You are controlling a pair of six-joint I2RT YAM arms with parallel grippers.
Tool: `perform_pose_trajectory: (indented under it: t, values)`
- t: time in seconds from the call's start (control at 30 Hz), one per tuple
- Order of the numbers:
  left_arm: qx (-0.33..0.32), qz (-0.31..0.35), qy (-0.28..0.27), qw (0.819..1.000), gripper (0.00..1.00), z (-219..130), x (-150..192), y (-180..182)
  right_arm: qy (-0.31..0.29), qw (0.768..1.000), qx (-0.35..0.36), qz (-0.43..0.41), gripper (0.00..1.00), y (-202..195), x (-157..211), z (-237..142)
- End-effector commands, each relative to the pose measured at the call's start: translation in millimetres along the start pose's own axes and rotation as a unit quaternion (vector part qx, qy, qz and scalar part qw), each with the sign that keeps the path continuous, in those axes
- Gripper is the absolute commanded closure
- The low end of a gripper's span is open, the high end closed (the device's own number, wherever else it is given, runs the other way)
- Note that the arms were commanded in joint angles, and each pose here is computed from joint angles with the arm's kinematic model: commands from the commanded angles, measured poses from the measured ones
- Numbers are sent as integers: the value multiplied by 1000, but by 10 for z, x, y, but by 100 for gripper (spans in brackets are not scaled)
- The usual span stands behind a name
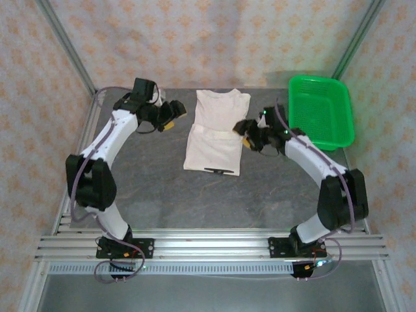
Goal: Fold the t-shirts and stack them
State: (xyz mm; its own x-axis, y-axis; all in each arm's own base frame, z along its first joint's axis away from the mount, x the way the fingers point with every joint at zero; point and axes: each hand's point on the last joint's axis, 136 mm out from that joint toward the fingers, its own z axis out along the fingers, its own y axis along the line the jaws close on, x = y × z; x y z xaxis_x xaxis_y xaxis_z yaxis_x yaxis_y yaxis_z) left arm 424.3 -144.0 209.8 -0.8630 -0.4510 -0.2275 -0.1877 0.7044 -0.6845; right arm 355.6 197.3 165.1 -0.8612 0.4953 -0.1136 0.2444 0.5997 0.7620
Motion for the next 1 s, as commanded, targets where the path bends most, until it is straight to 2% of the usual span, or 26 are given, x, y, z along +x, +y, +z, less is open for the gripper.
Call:
perform_pose_trajectory:
  t: [0.0, 0.13, 0.33, 0.47, 0.97]
  values:
    - [8, 23, 7, 1000, 21, -99, 277, 110, -17, 1000, 26, 3, 30, -329, 244, -126]
    - [0, 4, 21, 1000, 17, -103, 641, 410, -12, 999, 38, 17, 28, -616, 563, -142]
    - [22, -32, 68, 997, 22, 171, 1050, 677, -17, 999, 19, 42, 29, -816, 773, -18]
    - [41, -60, 96, 993, 28, 361, 1176, 745, -17, 998, -1, 64, 33, -857, 781, 87]
    - [1, -65, 138, 988, 34, 702, 1328, 957, -19, 996, -4, 92, 40, -879, 613, 469]
